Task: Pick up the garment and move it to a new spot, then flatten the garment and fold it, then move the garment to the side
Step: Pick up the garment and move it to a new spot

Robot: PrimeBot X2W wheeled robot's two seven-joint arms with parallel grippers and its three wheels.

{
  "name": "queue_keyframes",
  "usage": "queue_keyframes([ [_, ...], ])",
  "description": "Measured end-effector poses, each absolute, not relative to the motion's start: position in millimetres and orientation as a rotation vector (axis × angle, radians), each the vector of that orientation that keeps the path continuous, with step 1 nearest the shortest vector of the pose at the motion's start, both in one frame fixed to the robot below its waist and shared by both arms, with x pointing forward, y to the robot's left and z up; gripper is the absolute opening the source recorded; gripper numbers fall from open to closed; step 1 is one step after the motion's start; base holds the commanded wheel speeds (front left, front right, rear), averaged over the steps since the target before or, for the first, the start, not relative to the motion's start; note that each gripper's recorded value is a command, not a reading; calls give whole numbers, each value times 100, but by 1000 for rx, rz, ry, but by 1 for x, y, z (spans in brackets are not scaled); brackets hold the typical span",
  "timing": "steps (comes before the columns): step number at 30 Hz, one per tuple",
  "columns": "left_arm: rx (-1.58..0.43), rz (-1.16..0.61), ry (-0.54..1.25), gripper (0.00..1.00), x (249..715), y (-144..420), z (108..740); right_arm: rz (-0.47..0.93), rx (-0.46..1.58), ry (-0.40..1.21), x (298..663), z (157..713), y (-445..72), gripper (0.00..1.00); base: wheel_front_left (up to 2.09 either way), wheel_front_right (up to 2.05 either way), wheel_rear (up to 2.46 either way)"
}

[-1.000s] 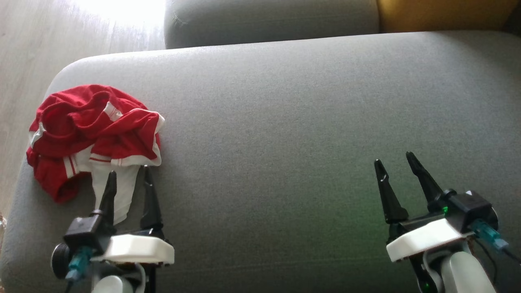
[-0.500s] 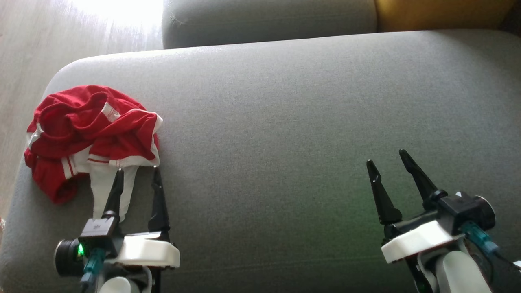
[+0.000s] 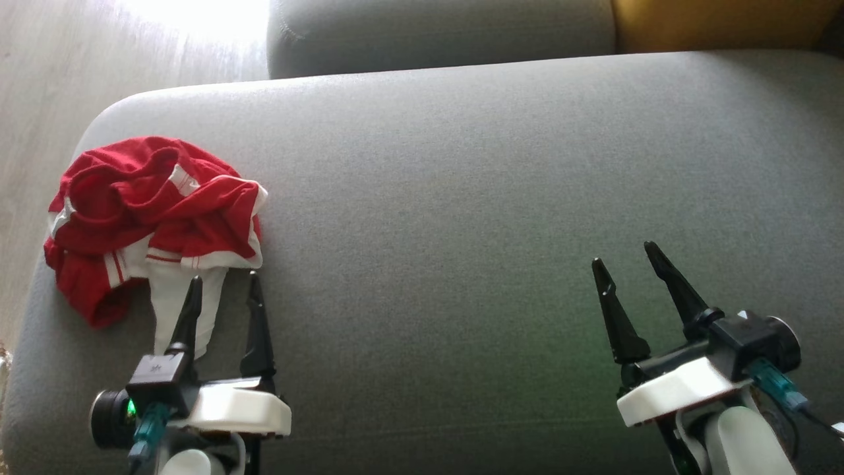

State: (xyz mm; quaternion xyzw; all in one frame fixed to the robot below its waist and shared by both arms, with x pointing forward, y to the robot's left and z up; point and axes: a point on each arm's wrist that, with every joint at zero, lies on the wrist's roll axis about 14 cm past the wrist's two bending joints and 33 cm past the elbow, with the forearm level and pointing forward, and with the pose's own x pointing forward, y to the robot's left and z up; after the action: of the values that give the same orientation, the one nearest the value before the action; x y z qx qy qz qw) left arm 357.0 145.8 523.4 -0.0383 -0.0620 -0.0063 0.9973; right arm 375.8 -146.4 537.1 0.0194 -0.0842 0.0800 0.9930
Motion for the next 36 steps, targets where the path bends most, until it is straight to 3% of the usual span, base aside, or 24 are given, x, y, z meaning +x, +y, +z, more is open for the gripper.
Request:
queue_keyframes([
  [36,-70,278,-142,100,305,229,527,460,87,-151,398,534,-41,100,0,0,0],
])
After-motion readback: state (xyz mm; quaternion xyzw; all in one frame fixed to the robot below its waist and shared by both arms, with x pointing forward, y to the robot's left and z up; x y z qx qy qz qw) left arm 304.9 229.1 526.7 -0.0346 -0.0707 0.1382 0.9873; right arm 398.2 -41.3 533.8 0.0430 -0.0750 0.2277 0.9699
